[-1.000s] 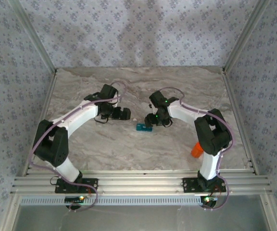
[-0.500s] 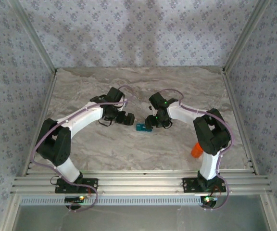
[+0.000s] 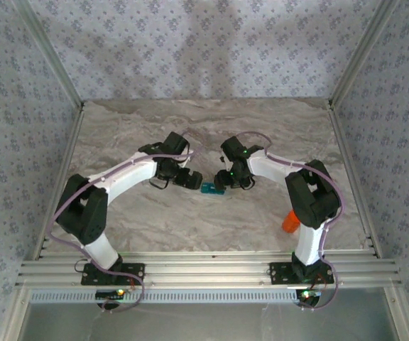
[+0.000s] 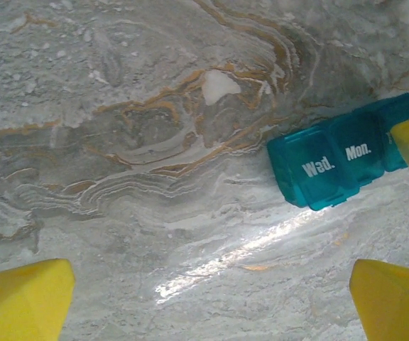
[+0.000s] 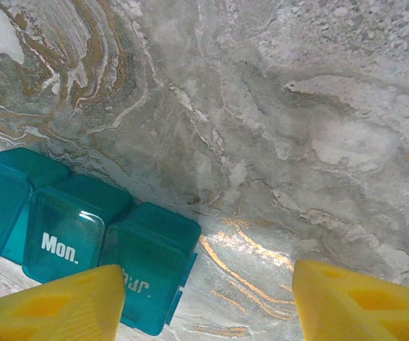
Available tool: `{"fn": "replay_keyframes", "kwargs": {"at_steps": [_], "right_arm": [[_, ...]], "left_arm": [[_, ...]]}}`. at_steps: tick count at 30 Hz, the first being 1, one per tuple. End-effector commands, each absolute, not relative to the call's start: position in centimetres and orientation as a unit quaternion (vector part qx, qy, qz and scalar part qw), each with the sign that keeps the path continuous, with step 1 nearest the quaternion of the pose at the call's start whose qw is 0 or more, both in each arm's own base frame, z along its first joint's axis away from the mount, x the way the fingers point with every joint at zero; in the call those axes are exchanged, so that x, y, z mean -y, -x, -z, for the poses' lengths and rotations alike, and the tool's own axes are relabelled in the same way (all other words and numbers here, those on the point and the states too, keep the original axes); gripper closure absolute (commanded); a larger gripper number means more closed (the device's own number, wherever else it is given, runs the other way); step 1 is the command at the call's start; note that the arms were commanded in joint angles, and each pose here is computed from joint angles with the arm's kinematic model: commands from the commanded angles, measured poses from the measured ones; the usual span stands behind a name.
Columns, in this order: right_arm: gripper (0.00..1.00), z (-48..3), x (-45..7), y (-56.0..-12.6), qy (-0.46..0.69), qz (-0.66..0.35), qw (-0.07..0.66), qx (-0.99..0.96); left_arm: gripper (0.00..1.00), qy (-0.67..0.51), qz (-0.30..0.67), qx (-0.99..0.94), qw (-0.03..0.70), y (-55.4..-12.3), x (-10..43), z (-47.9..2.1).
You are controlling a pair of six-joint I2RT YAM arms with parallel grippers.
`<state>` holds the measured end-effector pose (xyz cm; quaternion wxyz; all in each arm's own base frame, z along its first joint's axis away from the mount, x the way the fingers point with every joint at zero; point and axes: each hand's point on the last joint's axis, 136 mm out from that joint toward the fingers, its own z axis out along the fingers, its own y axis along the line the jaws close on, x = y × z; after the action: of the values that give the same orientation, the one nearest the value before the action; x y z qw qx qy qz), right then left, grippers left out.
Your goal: Sort the pills into containers
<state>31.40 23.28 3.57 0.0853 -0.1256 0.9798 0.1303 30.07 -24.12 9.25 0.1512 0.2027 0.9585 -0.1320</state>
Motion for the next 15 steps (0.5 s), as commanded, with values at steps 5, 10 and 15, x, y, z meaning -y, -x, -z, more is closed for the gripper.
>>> {"fn": "replay_keyframes", "kwargs": {"at_steps": [5,10,15], "right_arm": [[0.35,-2.2,-22.7,-31.1,0.11,-0.122,0.069,-0.984],[0.35,-2.3,-22.8,-31.1,0.111,-0.122,0.07,-0.984],[0.35,-2.3,-22.9,-31.1,0.112,-0.123,0.072,-0.983]], "left_arm": [[0.01,-0.24,0.115,-0.957,0.118,-28.1,24.5,-6.9],[0.01,-0.243,0.113,-0.958,0.103,-27.5,24.4,-5.5],[0.01,-0.243,0.108,-0.959,0.096,-27.4,24.3,-4.5]]}}
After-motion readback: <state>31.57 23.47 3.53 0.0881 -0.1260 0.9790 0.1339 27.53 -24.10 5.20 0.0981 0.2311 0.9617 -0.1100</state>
